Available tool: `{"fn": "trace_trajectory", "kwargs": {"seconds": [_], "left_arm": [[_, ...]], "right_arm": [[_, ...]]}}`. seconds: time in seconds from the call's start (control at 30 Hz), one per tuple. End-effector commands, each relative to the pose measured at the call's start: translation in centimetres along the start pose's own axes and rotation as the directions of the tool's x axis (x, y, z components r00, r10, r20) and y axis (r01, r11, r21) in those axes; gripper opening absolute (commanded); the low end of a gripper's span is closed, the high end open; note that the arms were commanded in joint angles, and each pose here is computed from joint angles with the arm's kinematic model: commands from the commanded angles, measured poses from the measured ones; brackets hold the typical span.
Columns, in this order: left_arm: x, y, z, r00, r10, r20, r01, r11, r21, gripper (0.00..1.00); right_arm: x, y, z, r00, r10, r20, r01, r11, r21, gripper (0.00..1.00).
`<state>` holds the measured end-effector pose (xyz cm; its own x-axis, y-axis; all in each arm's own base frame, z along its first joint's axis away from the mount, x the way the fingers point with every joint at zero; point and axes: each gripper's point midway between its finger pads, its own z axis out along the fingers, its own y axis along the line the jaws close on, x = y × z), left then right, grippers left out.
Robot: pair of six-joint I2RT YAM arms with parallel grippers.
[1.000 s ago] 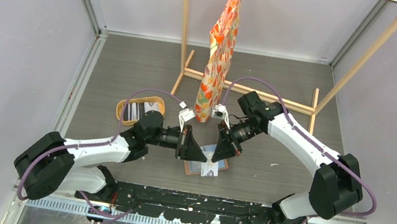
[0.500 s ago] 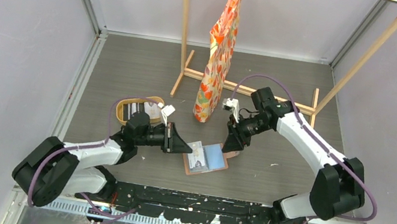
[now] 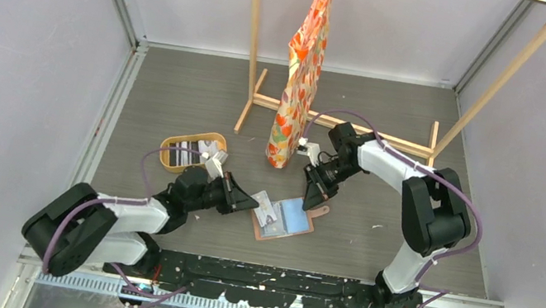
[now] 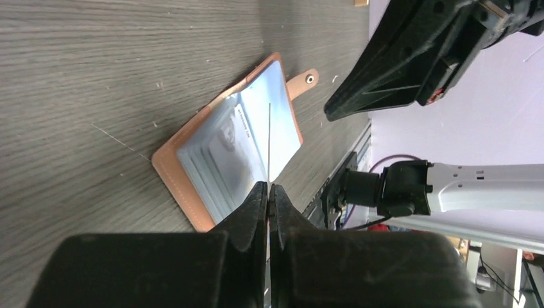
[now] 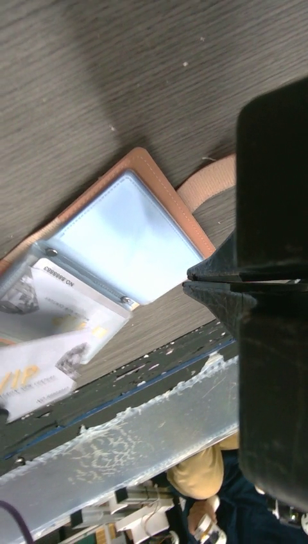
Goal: Put the credit cards into the card holder
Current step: Insert the credit card into the card holder.
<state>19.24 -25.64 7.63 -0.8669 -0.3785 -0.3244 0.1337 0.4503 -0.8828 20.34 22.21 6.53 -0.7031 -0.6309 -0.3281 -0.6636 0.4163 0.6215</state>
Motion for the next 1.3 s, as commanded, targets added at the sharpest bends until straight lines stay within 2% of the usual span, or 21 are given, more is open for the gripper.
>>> {"fn": "trace_trajectory", "kwargs": {"seconds": [0.0, 0.13, 0.3, 0.53, 0.87, 1.27], "left_arm": [[-1.8, -1.6, -0.2, 0.984, 0.039, 0.172, -0.037, 0.999, -0.019, 0.00], [-1.9, -1.9, -0.6, 0.978, 0.050, 0.204, -0.045, 0.999, -0.029, 0.00], [-1.6, -1.4, 0.4, 0.981, 0.011, 0.191, -0.003, 0.999, -0.039, 0.00], [-0.6, -1.8, 2.5, 0.986, -0.002, 0.166, 0.006, 1.000, -0.023, 0.00], [-0.5, -0.8, 2.9, 0.979, -0.020, 0.202, 0.034, 0.997, -0.067, 0.00], [0.1, -0.4, 3.9, 0.981, -0.050, 0.188, 0.059, 0.997, -0.044, 0.00]], "right_arm": [[-1.7, -0.2, 0.3, 0.994, 0.094, 0.060, -0.094, 0.995, 0.010, 0.01], [-1.8, 0.4, 0.3, 0.988, 0.132, 0.083, -0.129, 0.991, -0.037, 0.01], [-1.5, 0.3, 0.9, 0.982, 0.183, 0.040, -0.181, 0.981, -0.064, 0.01], [-1.1, -0.8, 1.0, 0.974, 0.226, 0.023, -0.225, 0.974, -0.027, 0.01], [-0.5, -1.3, 1.6, 0.963, 0.270, -0.017, -0.270, 0.962, -0.029, 0.01], [-0.2, -1.7, 1.9, 0.959, 0.281, -0.028, -0.282, 0.959, -0.019, 0.01]]}}
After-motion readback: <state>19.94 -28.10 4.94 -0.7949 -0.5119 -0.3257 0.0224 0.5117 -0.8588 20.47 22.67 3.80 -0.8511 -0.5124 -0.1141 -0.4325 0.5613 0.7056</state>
